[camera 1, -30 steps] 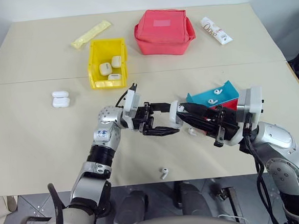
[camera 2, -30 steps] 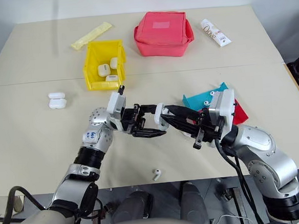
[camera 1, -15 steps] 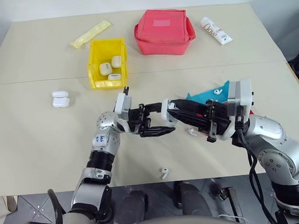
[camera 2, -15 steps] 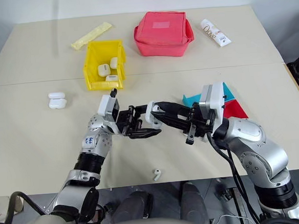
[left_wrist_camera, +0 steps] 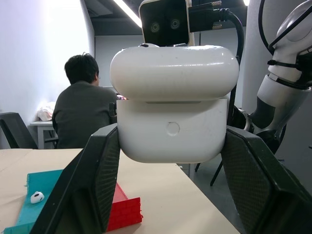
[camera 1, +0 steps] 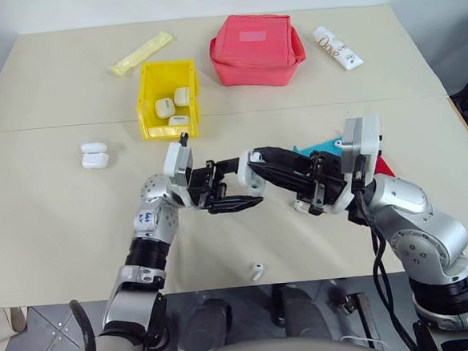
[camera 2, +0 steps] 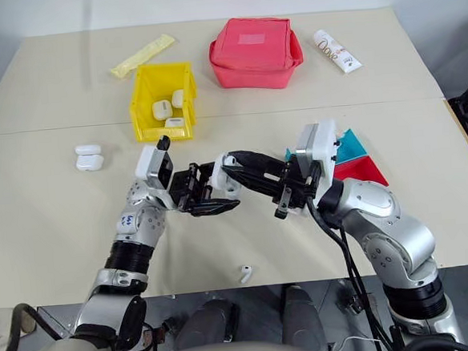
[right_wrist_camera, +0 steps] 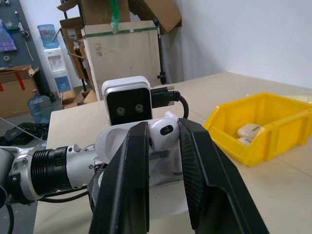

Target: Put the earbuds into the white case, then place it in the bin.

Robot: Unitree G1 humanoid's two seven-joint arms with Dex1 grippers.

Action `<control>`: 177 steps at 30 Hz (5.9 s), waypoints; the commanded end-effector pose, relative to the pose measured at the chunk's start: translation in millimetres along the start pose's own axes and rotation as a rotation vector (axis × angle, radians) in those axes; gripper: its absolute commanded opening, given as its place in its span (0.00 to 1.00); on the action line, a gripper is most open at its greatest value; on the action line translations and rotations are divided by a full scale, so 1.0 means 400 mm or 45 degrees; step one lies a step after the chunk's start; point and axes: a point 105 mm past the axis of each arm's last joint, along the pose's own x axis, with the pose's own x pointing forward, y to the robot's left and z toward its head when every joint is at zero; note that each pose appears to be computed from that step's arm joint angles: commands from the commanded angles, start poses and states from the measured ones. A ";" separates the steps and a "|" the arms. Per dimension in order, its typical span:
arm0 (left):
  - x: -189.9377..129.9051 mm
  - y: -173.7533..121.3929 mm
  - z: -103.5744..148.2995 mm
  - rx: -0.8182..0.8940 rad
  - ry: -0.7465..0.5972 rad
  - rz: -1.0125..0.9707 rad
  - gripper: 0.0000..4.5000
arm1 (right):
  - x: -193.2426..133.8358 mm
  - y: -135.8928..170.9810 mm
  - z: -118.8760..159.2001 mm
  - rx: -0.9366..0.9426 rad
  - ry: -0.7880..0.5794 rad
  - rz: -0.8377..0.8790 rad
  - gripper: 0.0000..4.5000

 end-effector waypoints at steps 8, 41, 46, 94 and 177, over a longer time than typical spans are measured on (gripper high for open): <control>-0.013 -0.029 0.030 0.030 -0.028 -0.130 0.61 | 0.028 0.010 0.049 -0.067 -0.094 0.001 0.11; 0.018 -0.014 0.040 0.057 -0.109 -0.131 0.61 | -0.013 0.003 -0.104 0.060 0.057 -0.009 0.11; 0.024 -0.011 0.041 0.080 -0.128 -0.123 0.61 | -0.027 0.010 -0.126 0.097 0.085 0.006 0.11; -0.024 0.029 0.022 0.130 -0.022 0.008 0.61 | -0.192 -0.036 0.000 -0.137 0.339 -0.274 0.99; -0.070 -0.105 0.037 0.318 0.161 0.369 0.61 | -0.214 -0.513 -0.101 -0.474 1.673 -0.010 0.57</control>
